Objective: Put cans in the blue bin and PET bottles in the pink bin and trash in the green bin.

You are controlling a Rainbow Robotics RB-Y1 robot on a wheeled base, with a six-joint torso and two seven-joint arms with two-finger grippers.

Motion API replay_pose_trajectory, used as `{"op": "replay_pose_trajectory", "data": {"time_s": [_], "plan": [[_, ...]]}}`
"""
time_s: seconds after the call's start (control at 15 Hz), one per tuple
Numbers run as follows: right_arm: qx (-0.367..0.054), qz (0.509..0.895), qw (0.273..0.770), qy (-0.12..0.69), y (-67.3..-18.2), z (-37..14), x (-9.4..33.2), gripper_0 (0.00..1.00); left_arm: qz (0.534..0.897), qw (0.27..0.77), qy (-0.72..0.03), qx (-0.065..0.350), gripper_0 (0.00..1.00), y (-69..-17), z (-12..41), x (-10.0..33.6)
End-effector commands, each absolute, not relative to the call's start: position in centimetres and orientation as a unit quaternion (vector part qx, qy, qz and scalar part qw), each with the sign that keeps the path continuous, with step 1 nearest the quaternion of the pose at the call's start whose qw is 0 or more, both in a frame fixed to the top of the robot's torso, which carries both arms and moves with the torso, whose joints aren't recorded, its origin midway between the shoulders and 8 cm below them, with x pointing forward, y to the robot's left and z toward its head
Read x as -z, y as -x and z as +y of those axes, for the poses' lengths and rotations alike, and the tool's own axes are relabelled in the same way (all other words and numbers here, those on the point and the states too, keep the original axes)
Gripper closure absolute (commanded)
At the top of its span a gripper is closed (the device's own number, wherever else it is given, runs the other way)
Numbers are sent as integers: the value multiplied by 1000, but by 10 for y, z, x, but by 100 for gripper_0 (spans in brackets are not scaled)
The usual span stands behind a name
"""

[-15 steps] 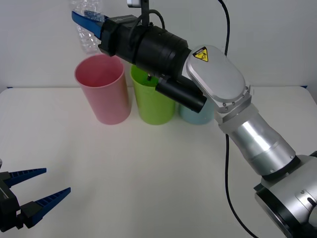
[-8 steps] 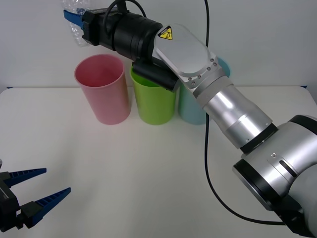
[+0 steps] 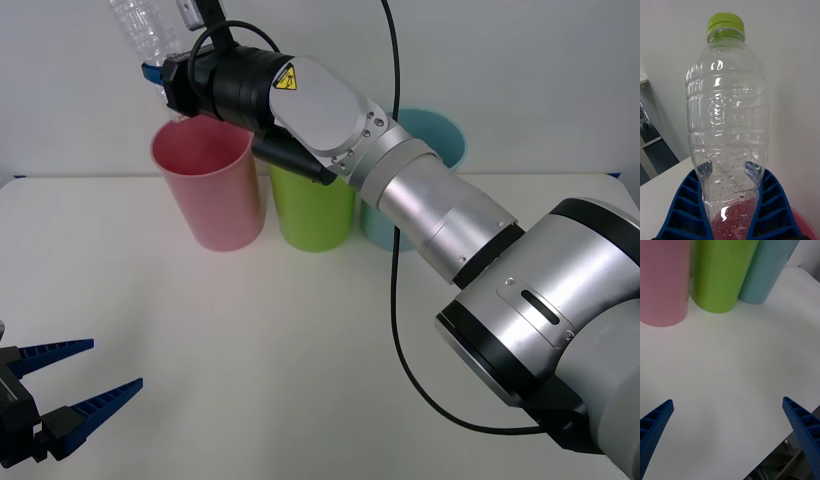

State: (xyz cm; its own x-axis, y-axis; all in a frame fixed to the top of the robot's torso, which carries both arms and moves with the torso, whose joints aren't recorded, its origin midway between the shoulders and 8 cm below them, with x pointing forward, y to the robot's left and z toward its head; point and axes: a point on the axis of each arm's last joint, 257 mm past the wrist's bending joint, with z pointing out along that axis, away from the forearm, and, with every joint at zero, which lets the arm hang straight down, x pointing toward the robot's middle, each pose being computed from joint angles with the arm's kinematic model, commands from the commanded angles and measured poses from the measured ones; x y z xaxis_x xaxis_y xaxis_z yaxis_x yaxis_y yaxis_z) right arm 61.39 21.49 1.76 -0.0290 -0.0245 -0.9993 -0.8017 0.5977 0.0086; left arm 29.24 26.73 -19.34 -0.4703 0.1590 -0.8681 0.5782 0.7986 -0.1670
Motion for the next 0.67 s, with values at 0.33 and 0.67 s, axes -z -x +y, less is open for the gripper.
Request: {"op": "replay_pose_trajectory", "data": {"time_s": [0.33,0.67], "plan": [[-258,672,620,311,-636,200,28,100,827,464,-223,226,0,-292,267,193],[-260,678,613,310,-633,202,38,100,827,464,-223,226,0,-292,267,193]]}}
